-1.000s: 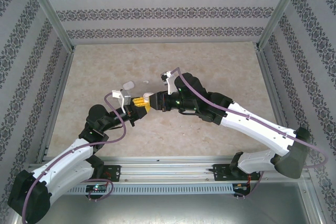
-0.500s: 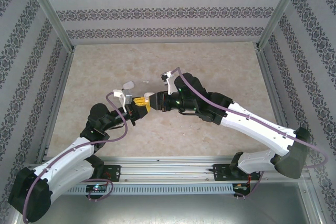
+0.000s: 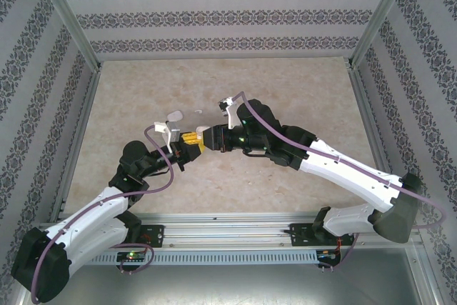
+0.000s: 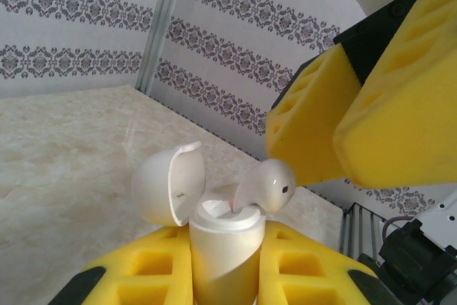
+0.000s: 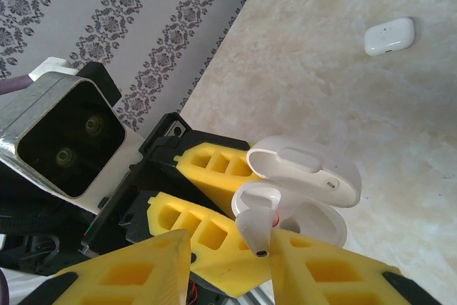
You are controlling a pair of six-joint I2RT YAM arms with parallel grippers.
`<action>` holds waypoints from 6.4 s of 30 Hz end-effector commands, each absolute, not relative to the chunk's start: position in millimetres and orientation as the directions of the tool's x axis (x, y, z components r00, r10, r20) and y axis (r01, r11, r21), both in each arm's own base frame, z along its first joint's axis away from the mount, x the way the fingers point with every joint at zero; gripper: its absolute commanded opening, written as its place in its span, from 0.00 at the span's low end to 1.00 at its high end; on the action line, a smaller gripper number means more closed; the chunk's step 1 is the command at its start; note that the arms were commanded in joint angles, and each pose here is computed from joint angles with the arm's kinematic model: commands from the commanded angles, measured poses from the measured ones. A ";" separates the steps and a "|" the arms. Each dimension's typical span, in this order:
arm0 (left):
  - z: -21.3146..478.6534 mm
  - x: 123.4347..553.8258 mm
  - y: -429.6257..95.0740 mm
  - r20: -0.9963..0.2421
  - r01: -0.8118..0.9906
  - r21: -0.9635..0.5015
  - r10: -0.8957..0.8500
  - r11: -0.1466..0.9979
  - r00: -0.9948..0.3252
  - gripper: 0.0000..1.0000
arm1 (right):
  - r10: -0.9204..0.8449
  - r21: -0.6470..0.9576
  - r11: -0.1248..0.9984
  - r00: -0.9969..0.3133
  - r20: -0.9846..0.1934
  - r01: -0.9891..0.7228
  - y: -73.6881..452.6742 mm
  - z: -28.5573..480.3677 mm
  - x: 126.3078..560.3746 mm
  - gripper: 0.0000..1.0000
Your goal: Insert wireless bluetooth earbuds into charging case
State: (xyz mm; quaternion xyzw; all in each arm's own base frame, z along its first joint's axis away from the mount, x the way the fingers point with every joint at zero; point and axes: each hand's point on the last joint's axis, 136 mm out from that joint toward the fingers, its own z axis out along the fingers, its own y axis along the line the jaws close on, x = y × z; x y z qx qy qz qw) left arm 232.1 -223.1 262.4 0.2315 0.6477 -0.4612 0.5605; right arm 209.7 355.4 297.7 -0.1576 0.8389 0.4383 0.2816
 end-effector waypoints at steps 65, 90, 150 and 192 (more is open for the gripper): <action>274.0 222.7 -220.7 -0.955 0.834 -0.291 -0.198 0.468 -0.221 0.00 | 0.027 0.595 0.680 -0.797 -0.604 -0.428 319.1 304.1 234.8 0.38; 187.3 221.4 -183.7 -0.949 0.688 -0.280 -0.088 0.670 -0.301 0.00 | -0.197 0.341 0.860 -0.862 -0.467 -0.381 359.5 186.6 364.3 0.38; 167.7 237.9 -178.9 -0.936 0.630 -0.284 -0.067 0.723 -0.345 0.00 | -0.263 0.237 0.905 -0.903 -0.339 -0.353 381.1 10.5 477.1 0.25; 198.8 222.2 -192.0 -0.944 0.718 -0.314 -0.122 0.621 -0.307 0.00 | 0.043 0.465 0.884 -0.983 -0.177 -0.046 298.2 63.9 329.2 0.22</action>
